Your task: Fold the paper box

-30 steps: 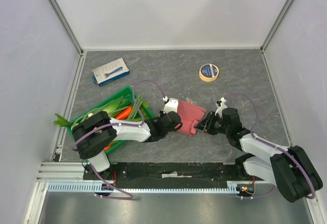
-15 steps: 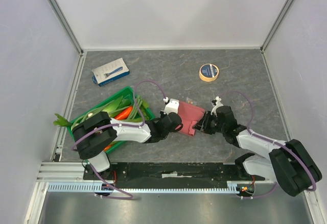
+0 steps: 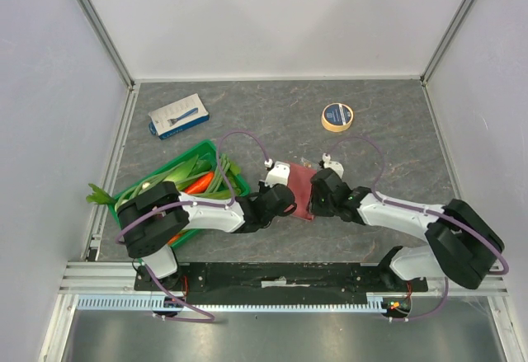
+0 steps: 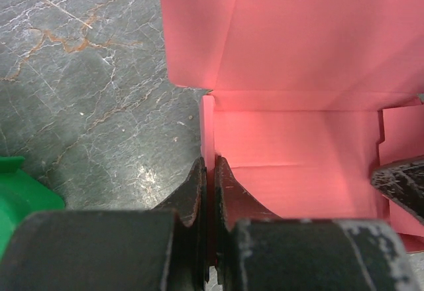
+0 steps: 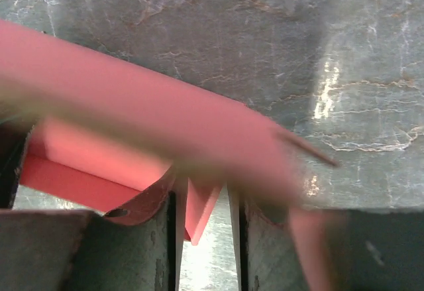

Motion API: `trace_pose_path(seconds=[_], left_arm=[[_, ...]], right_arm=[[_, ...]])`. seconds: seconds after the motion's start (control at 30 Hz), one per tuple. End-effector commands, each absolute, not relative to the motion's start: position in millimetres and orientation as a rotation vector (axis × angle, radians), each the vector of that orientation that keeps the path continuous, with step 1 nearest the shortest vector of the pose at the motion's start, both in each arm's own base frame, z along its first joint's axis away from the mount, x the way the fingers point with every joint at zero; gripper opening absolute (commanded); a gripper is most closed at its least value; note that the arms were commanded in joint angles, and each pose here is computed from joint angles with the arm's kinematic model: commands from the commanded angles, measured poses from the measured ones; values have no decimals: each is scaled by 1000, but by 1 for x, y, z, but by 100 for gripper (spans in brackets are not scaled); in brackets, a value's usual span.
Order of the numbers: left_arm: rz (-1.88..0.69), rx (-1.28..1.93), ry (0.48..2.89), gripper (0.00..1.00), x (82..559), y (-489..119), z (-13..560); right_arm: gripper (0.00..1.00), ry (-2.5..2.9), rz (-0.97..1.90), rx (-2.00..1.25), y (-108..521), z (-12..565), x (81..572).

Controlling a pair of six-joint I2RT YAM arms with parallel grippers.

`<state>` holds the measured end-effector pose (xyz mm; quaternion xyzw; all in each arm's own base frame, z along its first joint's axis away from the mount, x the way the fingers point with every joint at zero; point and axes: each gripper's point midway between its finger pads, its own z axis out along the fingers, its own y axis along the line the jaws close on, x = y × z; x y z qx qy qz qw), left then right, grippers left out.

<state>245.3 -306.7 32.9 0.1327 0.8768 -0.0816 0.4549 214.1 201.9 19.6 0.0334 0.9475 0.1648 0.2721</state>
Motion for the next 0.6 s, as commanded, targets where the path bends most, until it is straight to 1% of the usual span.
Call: trace_pose_path(seconds=[0.0,0.1,0.13,0.2,0.23,0.3,0.33,0.37,0.4,0.43,0.57], left_arm=[[-237,288,2123,2,244,-317,51],[-236,285,2116,2,244,-316,53],[-236,286,2114,2,243,-316,53],[-235,287,2111,2,243,-315,53],[-239,285,2108,2,242,-315,54],[-239,286,2104,2,242,-314,53],[-240,290,2105,2,242,-314,53],[-235,294,2107,2,241,-313,52],[-237,294,2105,2,241,-313,52],[-237,294,2105,2,241,-312,52],[-227,294,2116,2,240,-310,46]], right_arm=[[37,2587,135,89,187,12,214],[31,2583,66,77,191,11,212],[26,2587,63,64,194,10,211],[23,2592,50,50,196,8,211],[23,2564,107,30,205,11,215],[29,2572,211,44,207,8,204],[39,2516,342,78,220,16,213],[44,2504,405,96,223,18,211],[47,2488,469,143,220,21,205],[49,2444,527,164,222,28,209],[56,2363,629,234,210,42,207]])
